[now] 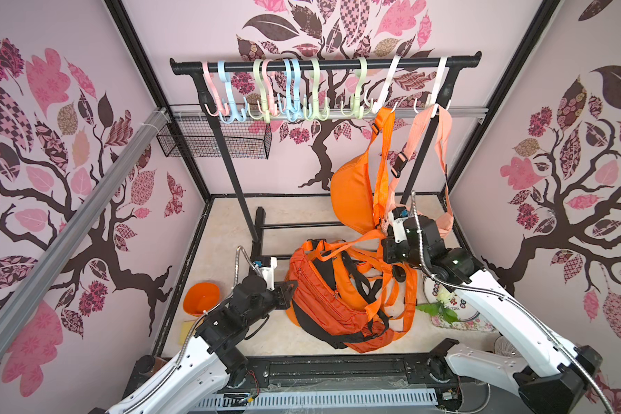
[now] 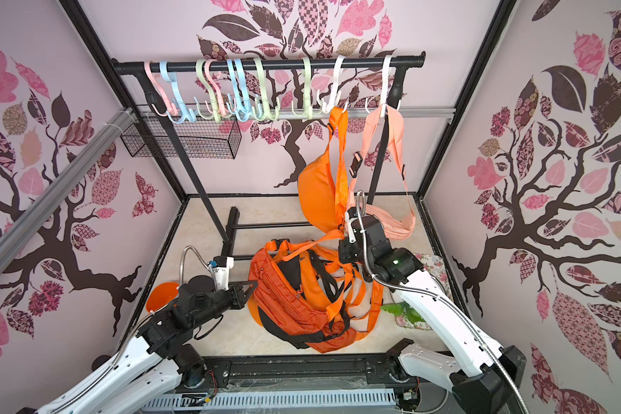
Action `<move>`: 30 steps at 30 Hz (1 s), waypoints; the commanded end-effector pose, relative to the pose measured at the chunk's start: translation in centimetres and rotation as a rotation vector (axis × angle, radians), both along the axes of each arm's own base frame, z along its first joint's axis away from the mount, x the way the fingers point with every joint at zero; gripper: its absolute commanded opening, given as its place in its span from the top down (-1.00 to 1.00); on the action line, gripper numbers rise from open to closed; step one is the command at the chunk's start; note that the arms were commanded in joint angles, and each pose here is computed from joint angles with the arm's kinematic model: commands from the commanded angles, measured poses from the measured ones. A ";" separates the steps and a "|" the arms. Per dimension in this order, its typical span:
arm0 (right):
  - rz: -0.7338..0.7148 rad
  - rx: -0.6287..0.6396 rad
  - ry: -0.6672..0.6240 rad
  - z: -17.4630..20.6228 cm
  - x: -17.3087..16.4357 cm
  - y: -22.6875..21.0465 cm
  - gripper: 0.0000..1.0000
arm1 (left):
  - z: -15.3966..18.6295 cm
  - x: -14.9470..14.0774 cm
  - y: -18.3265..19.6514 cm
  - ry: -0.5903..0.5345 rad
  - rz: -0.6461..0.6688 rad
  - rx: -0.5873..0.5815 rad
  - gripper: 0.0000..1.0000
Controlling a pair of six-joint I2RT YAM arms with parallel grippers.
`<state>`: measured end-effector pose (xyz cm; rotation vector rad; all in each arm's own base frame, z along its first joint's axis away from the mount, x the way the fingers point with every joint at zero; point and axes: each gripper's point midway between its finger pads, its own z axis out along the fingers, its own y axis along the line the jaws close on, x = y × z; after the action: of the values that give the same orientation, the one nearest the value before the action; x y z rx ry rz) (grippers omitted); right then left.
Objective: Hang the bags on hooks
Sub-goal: Pick up the bag from the bag, then hang the bag on the hook.
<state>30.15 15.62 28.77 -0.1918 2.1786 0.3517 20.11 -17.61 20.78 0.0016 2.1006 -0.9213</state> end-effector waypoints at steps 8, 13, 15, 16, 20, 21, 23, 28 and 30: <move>0.020 0.166 -0.393 17.2 -0.8 -0.4 1.00 | 12.9 -2.2 2.3 -0.395 -0.015 -0.120 1.00; 0.066 0.186 -0.495 23.5 0.5 1.1 1.00 | 17.6 -2.8 2.8 -0.503 -0.021 -0.124 1.00; 0.079 0.197 -0.543 26.2 1.1 1.7 1.00 | 19.6 -3.1 3.1 -0.550 -0.019 -0.125 1.00; 0.087 0.201 -0.559 27.2 1.5 2.0 1.00 | 20.3 -3.1 3.2 -0.567 -0.016 -0.121 1.00; 0.129 0.223 -0.633 31.7 2.6 3.5 1.00 | 23.3 -2.9 3.7 -0.639 0.011 -0.108 1.00; 0.143 0.228 -0.653 32.7 2.8 3.9 1.00 | 24.0 -2.8 3.7 -0.656 0.019 -0.107 1.00; 0.140 0.229 -0.693 34.1 3.6 4.4 1.00 | 25.4 -2.5 3.7 -0.681 0.032 -0.113 1.00; 0.099 0.199 -0.772 35.9 6.4 5.1 1.00 | 27.9 -1.6 3.6 -0.702 0.057 -0.088 1.00; 0.090 0.186 -0.799 36.1 7.4 5.5 1.00 | 28.6 -1.1 3.5 -0.692 0.065 -0.058 1.00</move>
<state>36.32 20.79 64.52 -0.2620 1.3780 0.4924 19.32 -15.04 46.05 0.1930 1.4903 -0.8341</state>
